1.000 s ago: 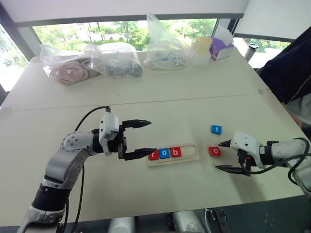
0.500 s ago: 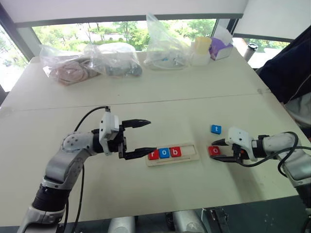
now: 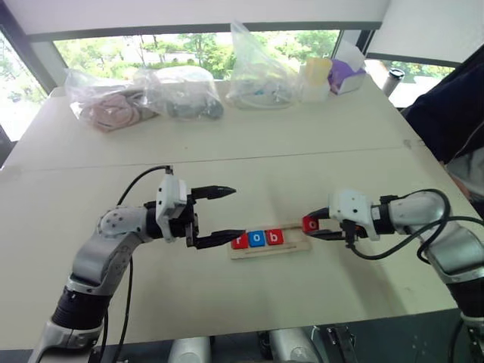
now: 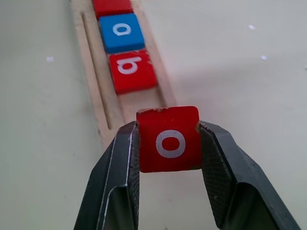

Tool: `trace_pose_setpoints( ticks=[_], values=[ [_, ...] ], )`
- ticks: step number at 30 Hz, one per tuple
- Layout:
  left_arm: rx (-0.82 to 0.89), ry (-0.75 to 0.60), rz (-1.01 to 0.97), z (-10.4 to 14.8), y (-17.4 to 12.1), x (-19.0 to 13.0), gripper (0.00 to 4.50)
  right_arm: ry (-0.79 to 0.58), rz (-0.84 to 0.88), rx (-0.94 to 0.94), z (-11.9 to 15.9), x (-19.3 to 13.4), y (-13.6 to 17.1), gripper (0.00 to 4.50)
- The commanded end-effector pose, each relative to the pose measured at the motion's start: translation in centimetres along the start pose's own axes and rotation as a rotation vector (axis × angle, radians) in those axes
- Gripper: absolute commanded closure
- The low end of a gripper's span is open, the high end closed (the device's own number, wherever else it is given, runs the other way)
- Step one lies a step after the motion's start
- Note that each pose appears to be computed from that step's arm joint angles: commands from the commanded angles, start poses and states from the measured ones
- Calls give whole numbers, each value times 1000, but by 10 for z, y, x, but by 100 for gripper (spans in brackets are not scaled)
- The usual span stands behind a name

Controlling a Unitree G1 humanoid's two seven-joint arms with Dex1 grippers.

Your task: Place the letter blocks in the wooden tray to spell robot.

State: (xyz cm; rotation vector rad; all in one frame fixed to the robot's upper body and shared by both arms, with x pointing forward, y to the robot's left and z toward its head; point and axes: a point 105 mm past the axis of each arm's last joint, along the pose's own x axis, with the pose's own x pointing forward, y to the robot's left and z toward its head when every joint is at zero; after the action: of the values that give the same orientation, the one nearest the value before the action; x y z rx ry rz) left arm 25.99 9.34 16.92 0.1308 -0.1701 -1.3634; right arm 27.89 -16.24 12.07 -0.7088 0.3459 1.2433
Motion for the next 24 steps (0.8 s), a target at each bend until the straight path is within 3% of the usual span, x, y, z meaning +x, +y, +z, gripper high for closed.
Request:
trace_pose_setpoints(
  ticks=[1, 24],
  values=[
    [46, -20, -16, 10, -4, 4, 0, 0, 14, -58, 8, 5, -1, 332],
    [47, -23, 12, 12, -6, 3, 0, 15, 88, -133, 10, 31, 0, 332]
  ],
)
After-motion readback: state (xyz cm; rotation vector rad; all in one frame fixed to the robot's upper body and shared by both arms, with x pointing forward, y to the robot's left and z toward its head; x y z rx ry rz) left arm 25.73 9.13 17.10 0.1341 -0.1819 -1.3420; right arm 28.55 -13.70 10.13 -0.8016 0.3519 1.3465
